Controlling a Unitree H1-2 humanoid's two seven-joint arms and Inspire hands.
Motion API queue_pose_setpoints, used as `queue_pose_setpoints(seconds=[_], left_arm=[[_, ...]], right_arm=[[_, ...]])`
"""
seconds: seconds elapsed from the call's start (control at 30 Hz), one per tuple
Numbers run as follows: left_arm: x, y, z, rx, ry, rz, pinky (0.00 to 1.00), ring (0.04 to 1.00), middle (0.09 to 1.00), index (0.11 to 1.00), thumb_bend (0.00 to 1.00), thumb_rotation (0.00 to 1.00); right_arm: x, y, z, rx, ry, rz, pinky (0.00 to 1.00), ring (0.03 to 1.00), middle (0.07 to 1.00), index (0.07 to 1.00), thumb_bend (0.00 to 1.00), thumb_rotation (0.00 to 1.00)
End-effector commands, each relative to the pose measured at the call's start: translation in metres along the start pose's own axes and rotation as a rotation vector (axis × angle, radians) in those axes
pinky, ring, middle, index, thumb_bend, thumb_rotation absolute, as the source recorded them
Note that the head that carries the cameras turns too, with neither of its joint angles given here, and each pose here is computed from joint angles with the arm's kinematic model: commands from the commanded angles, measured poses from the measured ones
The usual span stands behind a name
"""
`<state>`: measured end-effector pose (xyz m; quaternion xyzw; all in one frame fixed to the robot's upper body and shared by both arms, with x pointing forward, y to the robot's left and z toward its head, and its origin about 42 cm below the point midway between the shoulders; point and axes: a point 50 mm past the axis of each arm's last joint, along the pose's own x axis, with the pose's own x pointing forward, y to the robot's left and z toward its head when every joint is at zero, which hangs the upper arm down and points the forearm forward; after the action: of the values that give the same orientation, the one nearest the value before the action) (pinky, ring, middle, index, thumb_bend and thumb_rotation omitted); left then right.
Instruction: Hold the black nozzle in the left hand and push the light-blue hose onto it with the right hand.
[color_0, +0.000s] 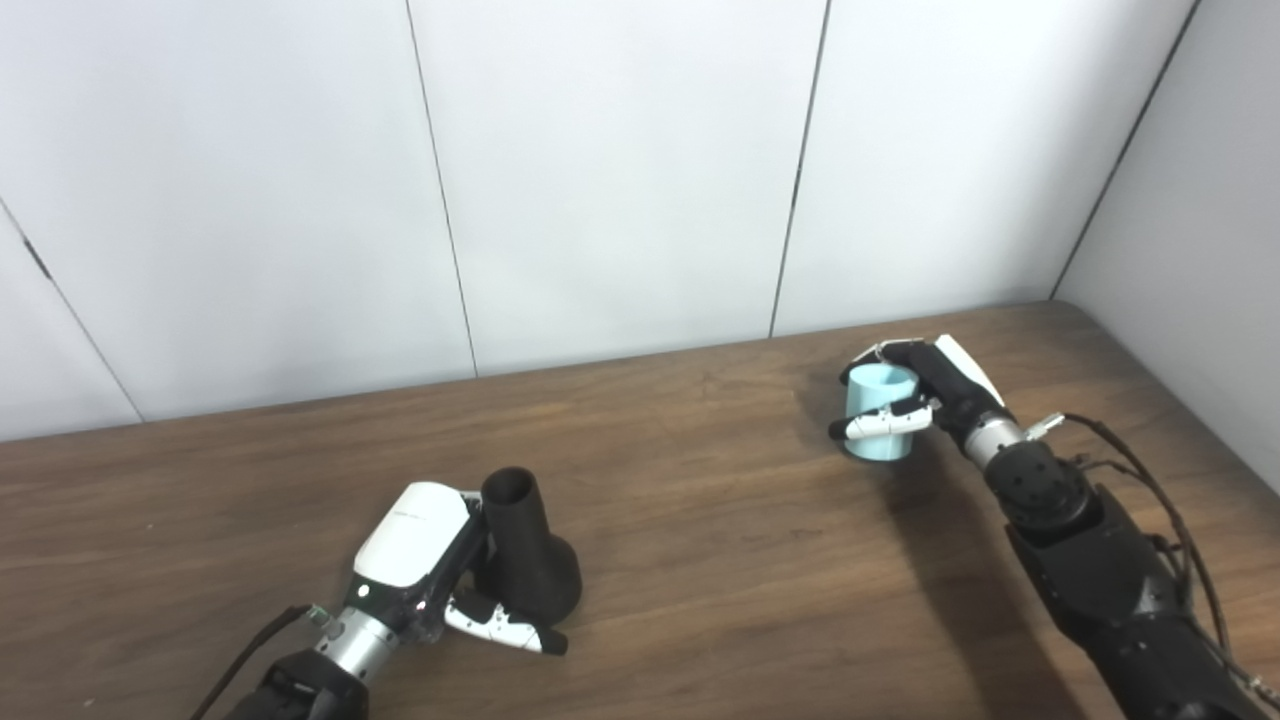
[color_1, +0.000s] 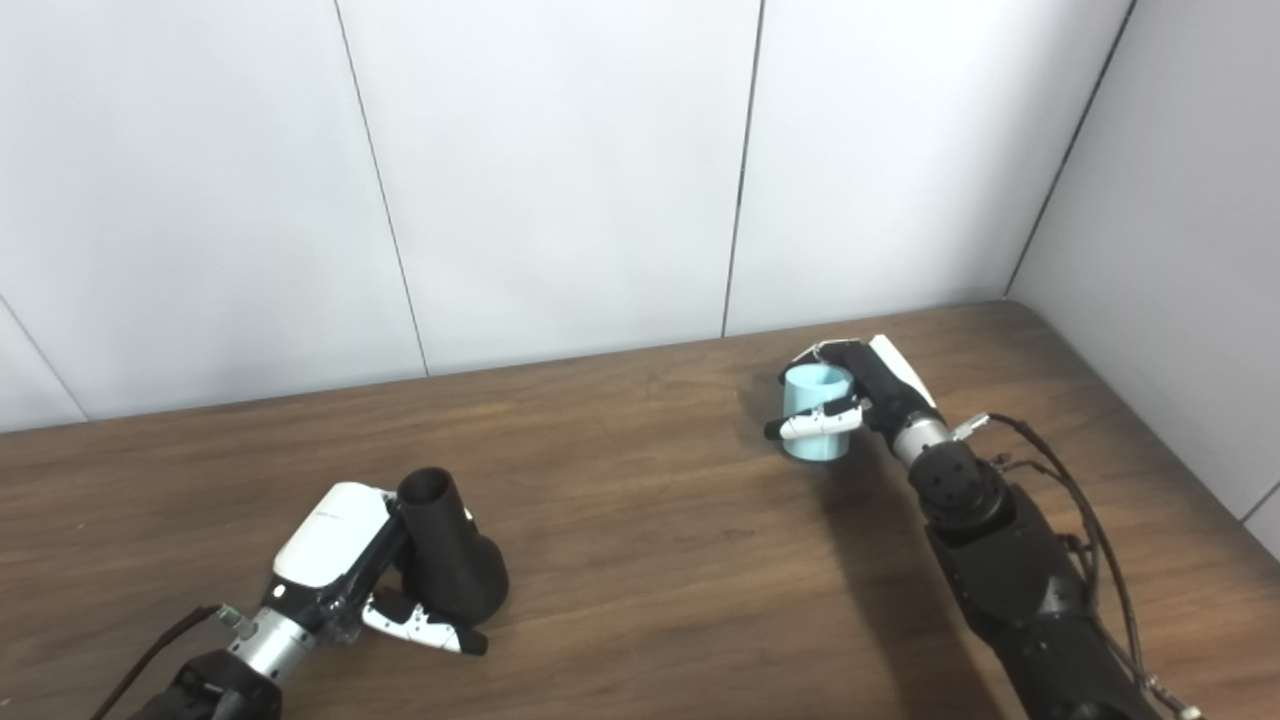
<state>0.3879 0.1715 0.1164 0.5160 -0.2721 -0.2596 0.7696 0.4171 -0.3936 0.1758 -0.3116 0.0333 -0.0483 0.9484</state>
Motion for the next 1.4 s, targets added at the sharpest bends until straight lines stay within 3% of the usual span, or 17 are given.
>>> queue_pose_setpoints(seconds=[0.0, 0.1, 0.3, 0.4, 0.53, 0.67, 0.87, 1.13, 1.37], left_arm=[[-0.063, -0.077, 0.002, -0.047, 0.087, -0.318, 0.42, 0.513, 0.41, 0.512, 0.52, 0.0], [-0.062, -0.077, 0.004, -0.047, 0.089, -0.318, 0.42, 0.51, 0.409, 0.513, 0.52, 0.0], [-0.057, -0.081, 0.008, -0.048, 0.084, -0.314, 0.42, 0.503, 0.474, 0.486, 0.53, 0.0], [-0.053, -0.082, 0.01, -0.045, 0.085, -0.313, 0.42, 0.51, 0.42, 0.503, 0.52, 0.0], [-0.047, -0.084, 0.014, -0.021, 0.079, -0.318, 0.39, 0.5, 0.473, 0.486, 0.53, 0.0], [-0.042, -0.087, 0.018, -0.021, 0.082, -0.314, 0.39, 0.503, 0.416, 0.511, 0.52, 0.0], [-0.034, -0.092, 0.025, -0.027, 0.074, -0.299, 0.38, 0.495, 0.469, 0.487, 0.53, 0.0], [-0.021, -0.093, 0.032, -0.011, 0.071, -0.302, 0.37, 0.468, 0.473, 0.484, 0.53, 0.0], [-0.016, -0.093, 0.035, -0.005, 0.076, -0.306, 0.36, 0.456, 0.473, 0.485, 0.53, 0.0]], right_arm=[[0.006, -0.018, 0.027, -0.018, -0.132, -0.076, 0.36, 0.393, 0.475, 0.541, 0.51, 0.0], [0.006, -0.017, 0.034, -0.053, -0.183, -0.106, 0.35, 0.391, 0.481, 0.543, 0.51, 0.0], [-0.007, -0.008, 0.087, 0.067, -0.317, -0.148, 0.33, 0.395, 0.474, 0.541, 0.51, 0.0], [-0.022, 0.004, 0.126, 0.138, -0.416, -0.132, 0.33, 0.392, 0.484, 0.54, 0.51, 0.0], [-0.042, 0.02, 0.175, 0.206, -0.538, -0.086, 0.33, 0.394, 0.49, 0.531, 0.51, 0.0], [-0.056, 0.031, 0.208, 0.245, -0.602, -0.028, 0.32, 0.396, 0.474, 0.534, 0.51, 0.0], [-0.068, 0.047, 0.229, 0.287, -0.65, 0.057, 0.31, 0.391, 0.473, 0.534, 0.51, 0.0], [-0.083, 0.073, 0.245, 0.293, -0.716, 0.137, 0.29, 0.384, 0.47, 0.549, 0.51, 0.0], [-0.087, 0.089, 0.25, 0.261, -0.7, 0.183, 0.29, 0.399, 0.462, 0.536, 0.51, 0.0]])
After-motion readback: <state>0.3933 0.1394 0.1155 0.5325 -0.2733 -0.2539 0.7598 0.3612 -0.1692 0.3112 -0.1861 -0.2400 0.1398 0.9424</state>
